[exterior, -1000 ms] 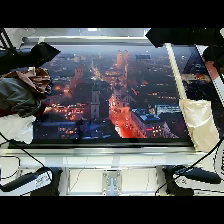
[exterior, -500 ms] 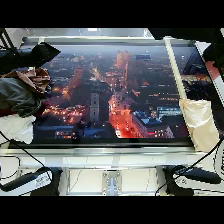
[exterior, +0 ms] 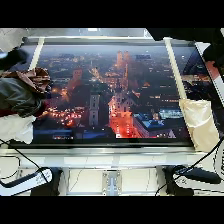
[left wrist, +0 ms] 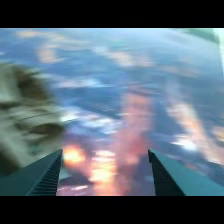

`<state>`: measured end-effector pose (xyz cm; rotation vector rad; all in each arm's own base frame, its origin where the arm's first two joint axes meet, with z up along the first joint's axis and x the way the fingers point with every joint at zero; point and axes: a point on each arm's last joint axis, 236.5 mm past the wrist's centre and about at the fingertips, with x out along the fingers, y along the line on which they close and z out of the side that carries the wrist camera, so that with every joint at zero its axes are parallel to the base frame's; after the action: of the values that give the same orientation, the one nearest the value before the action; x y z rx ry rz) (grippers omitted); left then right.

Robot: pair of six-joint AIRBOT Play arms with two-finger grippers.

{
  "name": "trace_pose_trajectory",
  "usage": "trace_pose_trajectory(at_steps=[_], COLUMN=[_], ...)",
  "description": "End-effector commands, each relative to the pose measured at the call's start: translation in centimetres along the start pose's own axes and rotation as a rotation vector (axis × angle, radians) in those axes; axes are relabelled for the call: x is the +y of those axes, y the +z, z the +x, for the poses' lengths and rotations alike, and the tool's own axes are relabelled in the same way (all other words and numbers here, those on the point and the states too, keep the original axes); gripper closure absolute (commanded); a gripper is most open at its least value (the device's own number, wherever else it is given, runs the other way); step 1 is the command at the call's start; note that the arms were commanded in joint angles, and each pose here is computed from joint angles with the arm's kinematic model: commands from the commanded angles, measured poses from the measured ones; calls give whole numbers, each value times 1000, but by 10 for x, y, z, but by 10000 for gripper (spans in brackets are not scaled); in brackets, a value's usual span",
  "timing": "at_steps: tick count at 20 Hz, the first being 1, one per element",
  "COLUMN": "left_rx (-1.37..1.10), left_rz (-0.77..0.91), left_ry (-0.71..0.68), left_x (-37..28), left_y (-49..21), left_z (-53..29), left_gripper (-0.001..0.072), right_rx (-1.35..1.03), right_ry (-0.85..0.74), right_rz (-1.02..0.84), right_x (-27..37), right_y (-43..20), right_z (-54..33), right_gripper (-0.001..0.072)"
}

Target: Fold the shirts.

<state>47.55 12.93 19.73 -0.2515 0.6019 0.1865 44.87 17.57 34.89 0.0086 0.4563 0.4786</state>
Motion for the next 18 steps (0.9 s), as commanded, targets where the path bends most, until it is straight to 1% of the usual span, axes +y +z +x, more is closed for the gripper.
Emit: trace_pose_trajectory(at_steps=[1, 2, 5, 8, 11, 13, 15, 16, 17, 18], left_rx=[56, 61, 95, 143, 167, 98, 38, 34, 41, 47], left_rz=[-192, -277, -525, -705, -757, -809, -808, -815, -820, -828], left_ry=[375, 375, 280, 194, 196, 167, 153, 157, 158, 155], left_x=[147, 164, 188, 197, 211, 216, 221, 224, 224, 224], left_y=[-21, -28, -52, -77, -98, -90, -82, -84, -88, -91], left_z=[-17, -15, 15, 51, 82, 100, 114, 118, 123, 125], left_gripper=[38, 38, 38, 38, 38, 39, 43, 79, 223, 545], right_rx=[56, 60, 68, 75, 78, 77, 77, 76, 70, 54], right_ry=[7, 10, 13, 14, 13, 12, 12, 12, 11, 9], right_rz=[2, 5, 9, 11, 12, 12, 12, 12, 12, 12], right_x=[1, 1, 1, 1, -1, -1, -1, -1, -1, -2], right_y=[-14, -15, -17, -19, -21, -20, -20, -20, -19, -15], right_z=[3, 5, 9, 12, 15, 16, 16, 16, 16, 16], right_gripper=[287, 287, 287, 287, 287, 287, 287, 287, 288, 288])
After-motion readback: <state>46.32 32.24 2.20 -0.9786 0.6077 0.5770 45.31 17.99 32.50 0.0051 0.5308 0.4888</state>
